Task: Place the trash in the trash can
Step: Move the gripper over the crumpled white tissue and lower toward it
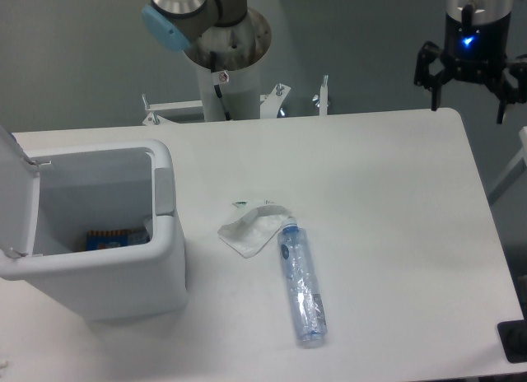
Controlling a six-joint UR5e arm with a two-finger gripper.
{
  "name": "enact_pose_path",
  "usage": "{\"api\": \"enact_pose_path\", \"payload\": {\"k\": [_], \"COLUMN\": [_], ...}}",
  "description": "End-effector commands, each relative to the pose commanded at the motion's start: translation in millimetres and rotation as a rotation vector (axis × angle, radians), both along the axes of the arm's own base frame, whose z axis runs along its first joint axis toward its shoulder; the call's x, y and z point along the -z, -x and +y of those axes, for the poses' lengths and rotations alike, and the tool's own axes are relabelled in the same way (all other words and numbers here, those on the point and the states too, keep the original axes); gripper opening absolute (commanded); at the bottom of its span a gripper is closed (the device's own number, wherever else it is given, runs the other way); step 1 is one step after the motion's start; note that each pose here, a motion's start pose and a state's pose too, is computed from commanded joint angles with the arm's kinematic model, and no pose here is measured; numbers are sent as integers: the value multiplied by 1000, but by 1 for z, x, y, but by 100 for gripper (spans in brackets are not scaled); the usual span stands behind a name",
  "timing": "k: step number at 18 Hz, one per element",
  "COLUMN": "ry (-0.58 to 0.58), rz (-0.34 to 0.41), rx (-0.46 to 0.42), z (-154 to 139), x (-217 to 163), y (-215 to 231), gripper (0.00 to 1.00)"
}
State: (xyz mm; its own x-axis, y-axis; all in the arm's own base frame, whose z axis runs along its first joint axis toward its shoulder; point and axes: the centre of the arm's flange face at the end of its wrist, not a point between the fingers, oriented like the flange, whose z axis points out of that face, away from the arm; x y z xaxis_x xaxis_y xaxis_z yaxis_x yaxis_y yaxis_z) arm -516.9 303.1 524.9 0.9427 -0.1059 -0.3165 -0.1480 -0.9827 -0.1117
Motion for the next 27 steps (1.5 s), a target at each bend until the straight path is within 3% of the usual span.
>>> {"api": "enact_pose_path", "payload": {"k": [6,13,18,23,27], "ry": [4,-48,-77,-98,-76], "rz": [-10,-48,-76,-152,-193], "rx": [-18,-179,-238,-353,-301], "z": [2,5,6,34,73], "x": [6,30,62,95,119], "y": [-3,-16,-59,-96,-124], "gripper": [100,100,100,100,100]}}
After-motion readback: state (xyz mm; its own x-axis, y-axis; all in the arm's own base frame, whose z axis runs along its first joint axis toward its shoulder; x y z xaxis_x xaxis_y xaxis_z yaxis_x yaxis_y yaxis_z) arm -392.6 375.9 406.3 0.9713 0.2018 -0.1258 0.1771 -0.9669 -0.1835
